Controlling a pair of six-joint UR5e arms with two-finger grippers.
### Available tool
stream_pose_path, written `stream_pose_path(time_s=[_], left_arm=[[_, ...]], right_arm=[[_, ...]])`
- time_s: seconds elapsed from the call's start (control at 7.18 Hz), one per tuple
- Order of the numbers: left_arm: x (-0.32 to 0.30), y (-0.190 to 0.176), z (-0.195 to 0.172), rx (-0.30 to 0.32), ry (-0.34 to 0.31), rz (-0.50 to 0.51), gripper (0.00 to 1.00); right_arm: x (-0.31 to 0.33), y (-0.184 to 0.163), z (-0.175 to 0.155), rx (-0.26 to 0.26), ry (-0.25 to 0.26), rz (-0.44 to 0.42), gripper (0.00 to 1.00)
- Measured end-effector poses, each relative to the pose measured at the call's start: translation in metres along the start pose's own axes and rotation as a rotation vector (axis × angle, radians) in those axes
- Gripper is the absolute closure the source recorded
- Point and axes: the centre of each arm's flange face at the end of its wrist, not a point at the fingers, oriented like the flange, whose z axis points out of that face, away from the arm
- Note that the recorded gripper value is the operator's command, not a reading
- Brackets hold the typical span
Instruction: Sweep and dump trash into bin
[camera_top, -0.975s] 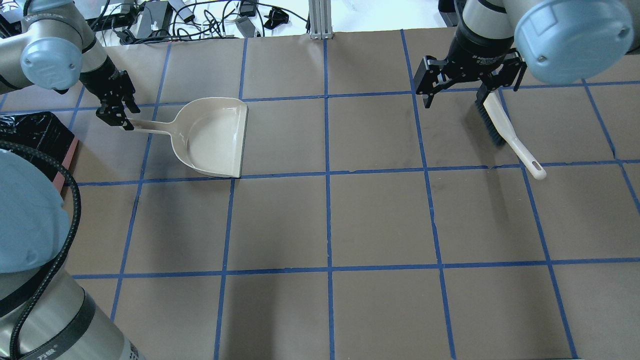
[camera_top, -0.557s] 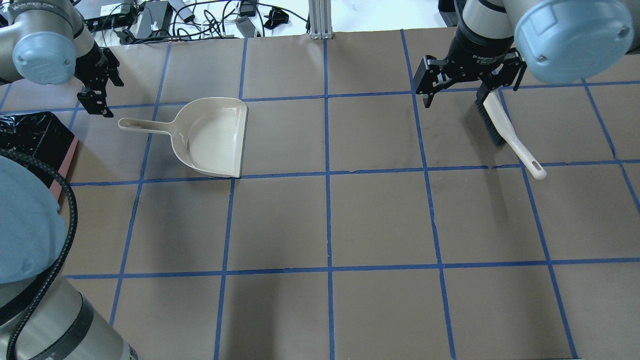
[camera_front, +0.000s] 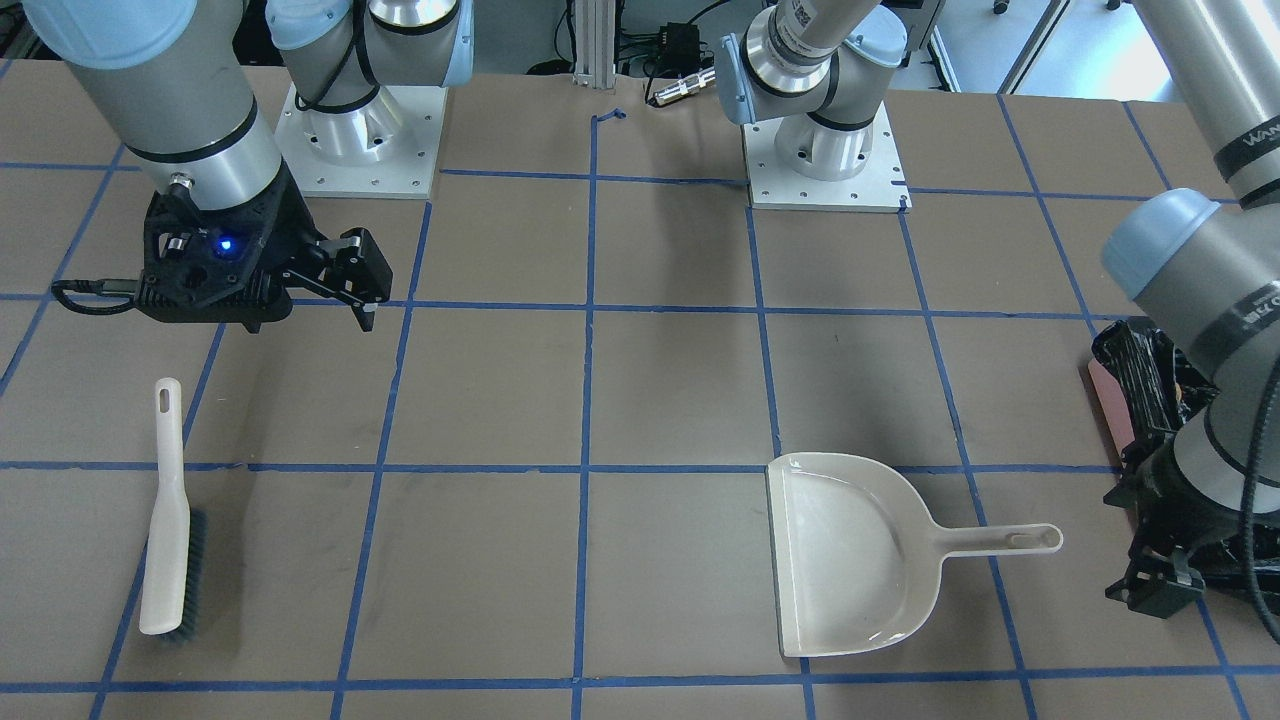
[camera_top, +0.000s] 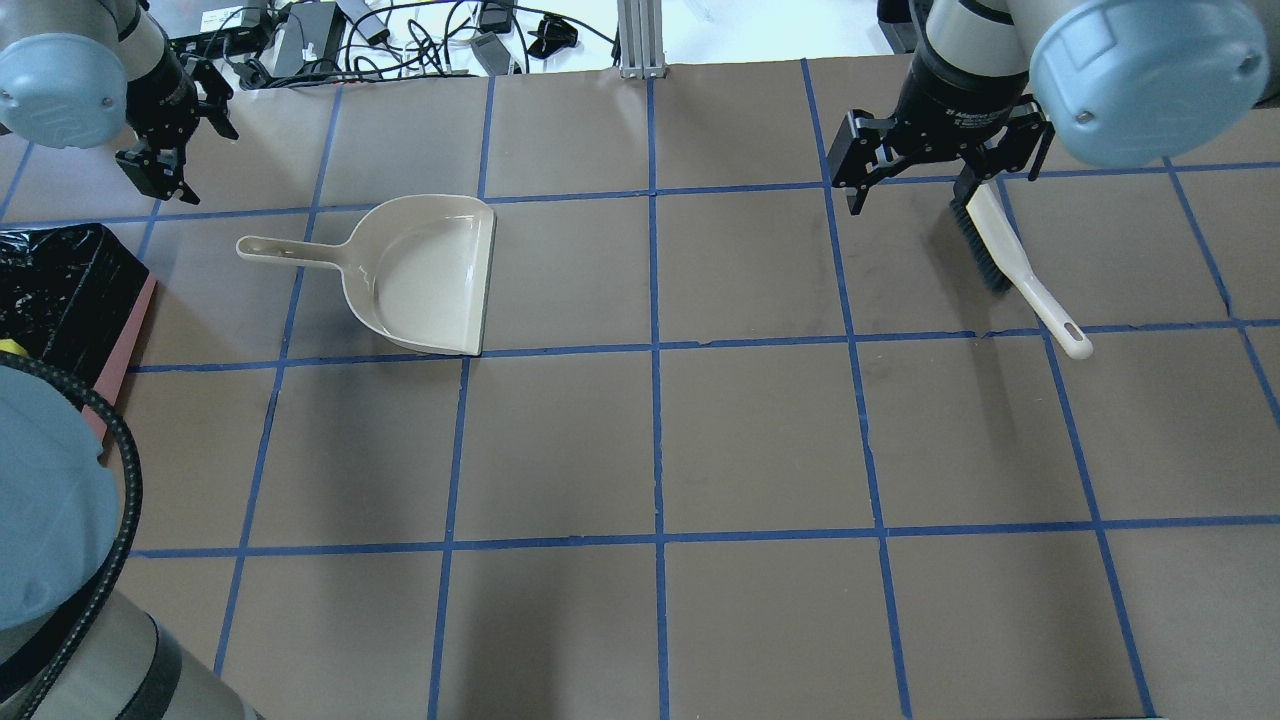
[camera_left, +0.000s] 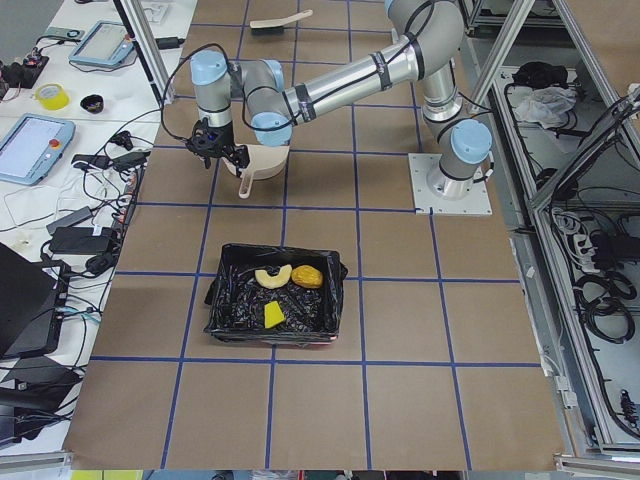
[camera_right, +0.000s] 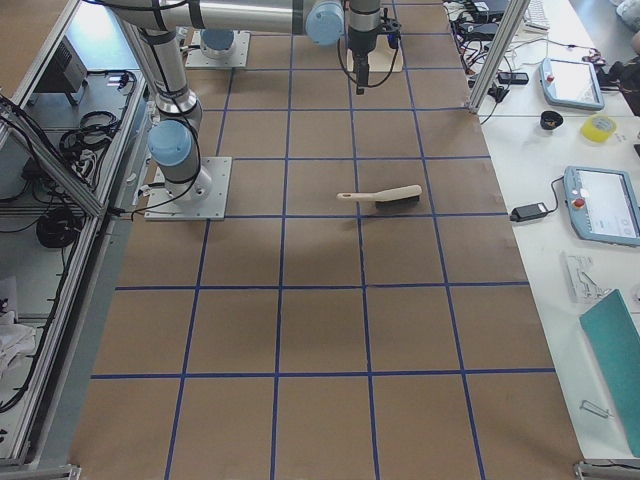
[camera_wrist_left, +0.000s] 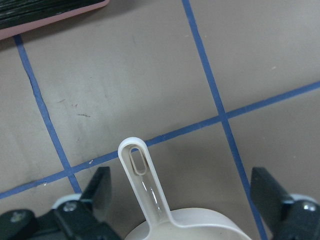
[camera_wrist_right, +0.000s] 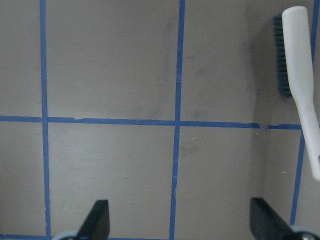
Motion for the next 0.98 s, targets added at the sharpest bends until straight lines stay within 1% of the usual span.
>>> stream_pose_path(time_s=[0.28, 0.56, 0.7, 0.98], left_arm=[[0.002, 0.025, -0.044, 0.039, 0.045, 0.293, 0.0], [-0.001, 0.059, -0.091, 0.083, 0.085, 0.56, 0.0], [-0.004, 0.078, -0.108, 0.092, 0.097, 0.668, 0.0], [-0.007, 0.128, -0.144, 0.106, 0.15, 0.881, 0.0]], right_arm=[[0.0, 0.0, 0.0, 0.0, -0.001, 0.001, 0.0], [0.0, 0.0, 0.0, 0.0, -0.001, 0.001, 0.0], [0.0, 0.0, 0.0, 0.0, -0.001, 0.0, 0.0], [0.0, 0.0, 0.0, 0.001, 0.0, 0.001, 0.0]])
